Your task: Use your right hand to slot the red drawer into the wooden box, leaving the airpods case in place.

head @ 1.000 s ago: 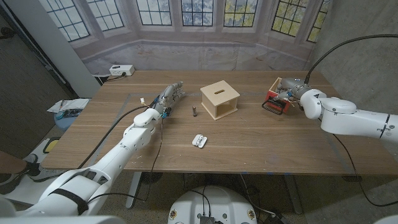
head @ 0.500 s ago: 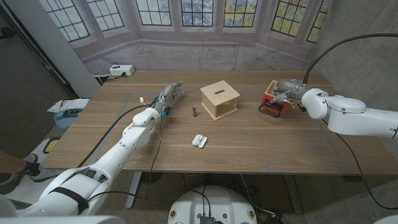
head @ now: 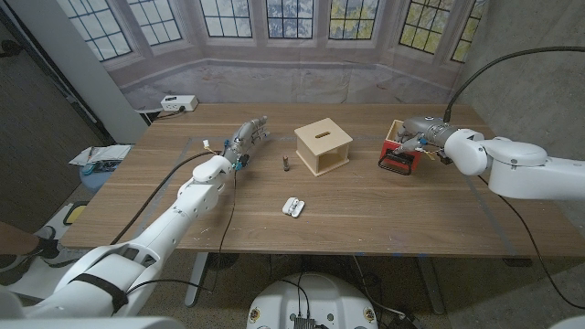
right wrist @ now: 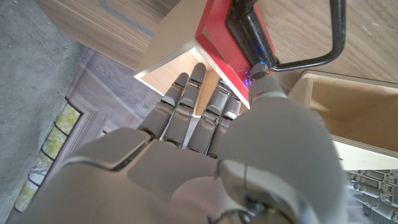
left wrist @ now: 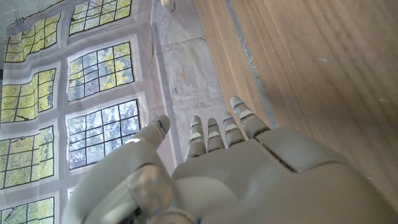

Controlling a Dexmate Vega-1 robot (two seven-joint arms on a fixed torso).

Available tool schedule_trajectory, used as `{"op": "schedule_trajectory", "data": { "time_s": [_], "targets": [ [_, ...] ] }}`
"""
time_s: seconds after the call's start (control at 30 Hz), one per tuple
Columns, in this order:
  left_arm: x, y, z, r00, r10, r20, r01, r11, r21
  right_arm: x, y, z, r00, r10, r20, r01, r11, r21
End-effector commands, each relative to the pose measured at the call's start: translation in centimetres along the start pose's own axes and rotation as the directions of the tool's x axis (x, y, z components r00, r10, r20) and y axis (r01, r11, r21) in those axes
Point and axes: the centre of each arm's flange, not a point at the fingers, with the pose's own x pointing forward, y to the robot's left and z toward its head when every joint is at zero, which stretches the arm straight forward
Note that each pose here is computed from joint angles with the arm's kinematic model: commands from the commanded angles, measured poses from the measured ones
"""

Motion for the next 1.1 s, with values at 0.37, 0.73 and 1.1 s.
{"op": "schedule_trajectory", "data": {
  "time_s": [0.37,0.73,1.1],
  "targets": [
    [1.1,0.0,1.8,0.998,-0.068,0.001,0.068,0.998,0.005,-1.2,-0.8,1.2,0.994,0.063,0.088,-0.054,0.994,-0.093],
    [2.1,-0.8,1.7,0.992,-0.128,-0.012,0.128,0.991,-0.039,-2.6,-1.3,2.0,0.988,0.076,0.132,-0.058,0.989,-0.134],
    [3.1,-1.4,1.8,0.982,-0.187,-0.021,0.185,0.981,-0.065,-3.8,-1.1,3.4,0.973,0.125,0.195,-0.088,0.978,-0.188]
  ]
}}
